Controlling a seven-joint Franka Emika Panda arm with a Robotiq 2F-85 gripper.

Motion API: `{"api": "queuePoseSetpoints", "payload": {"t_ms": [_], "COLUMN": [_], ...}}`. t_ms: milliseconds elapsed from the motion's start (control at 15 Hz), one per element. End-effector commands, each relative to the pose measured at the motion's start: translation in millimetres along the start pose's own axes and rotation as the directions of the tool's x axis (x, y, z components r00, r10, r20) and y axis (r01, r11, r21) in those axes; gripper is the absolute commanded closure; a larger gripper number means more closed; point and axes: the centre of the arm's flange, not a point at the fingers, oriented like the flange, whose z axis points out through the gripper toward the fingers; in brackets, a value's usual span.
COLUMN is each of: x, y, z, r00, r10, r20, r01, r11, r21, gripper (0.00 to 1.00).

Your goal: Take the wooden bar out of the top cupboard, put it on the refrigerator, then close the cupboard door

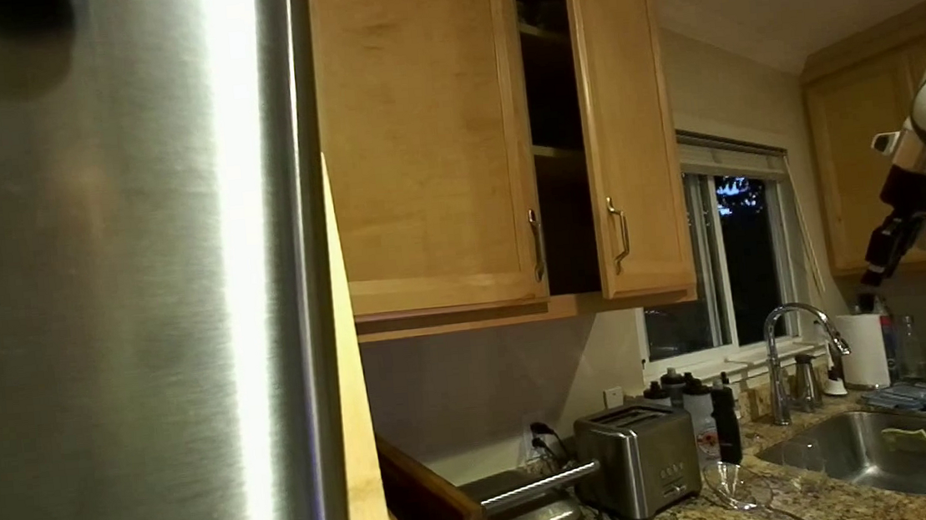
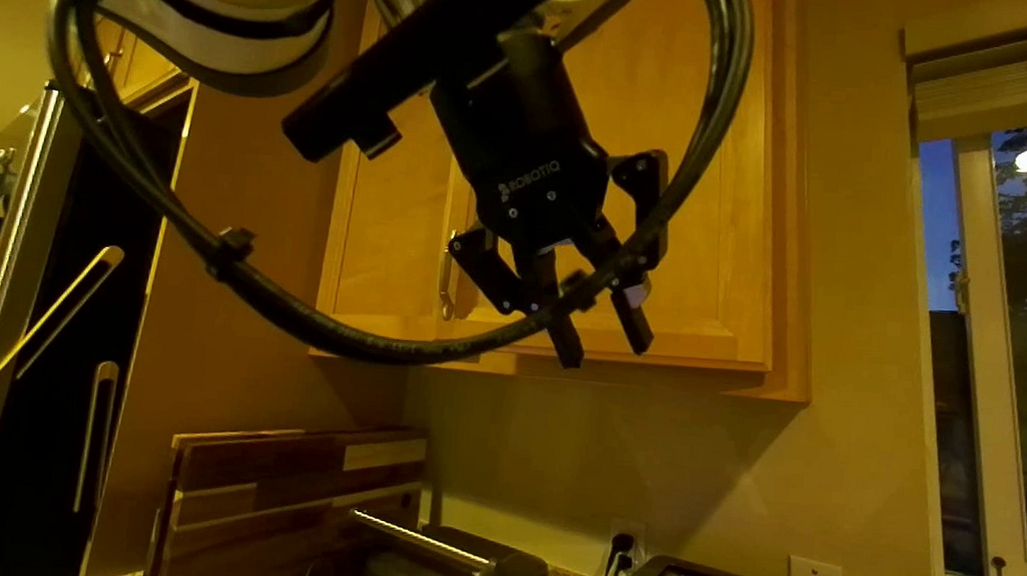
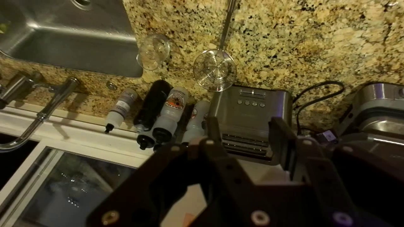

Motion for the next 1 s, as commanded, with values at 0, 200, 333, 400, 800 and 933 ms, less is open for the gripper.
{"api": "queuePoseSetpoints", "payload": {"t_ms": [0, 200, 333, 400, 800, 933], "x": [0.2, 1.1, 1.1, 9.8, 99.5, 128.9], "y": [-0.2, -1.2, -1.2, -11.6, -91.6, -117.4], "z": [-0.3, -0.6, -0.6, -2.7, -36.2, -45.9], "r00": [1.0, 1.0, 1.0, 1.0, 0.981, 0.97], "r10": [-0.001, -0.004, -0.004, -0.018, -0.073, -0.035], "r20": [-0.001, -0.001, -0.001, -0.016, -0.181, -0.24], "r01": [0.001, 0.004, 0.004, 0.018, 0.096, 0.078], "r11": [1.0, 1.0, 1.0, 0.999, 0.988, 0.982], "r21": [-0.001, -0.001, -0.001, 0.026, 0.121, 0.172], "gripper": [0.53, 0.53, 0.28, 0.27, 0.0, 0.0]}}
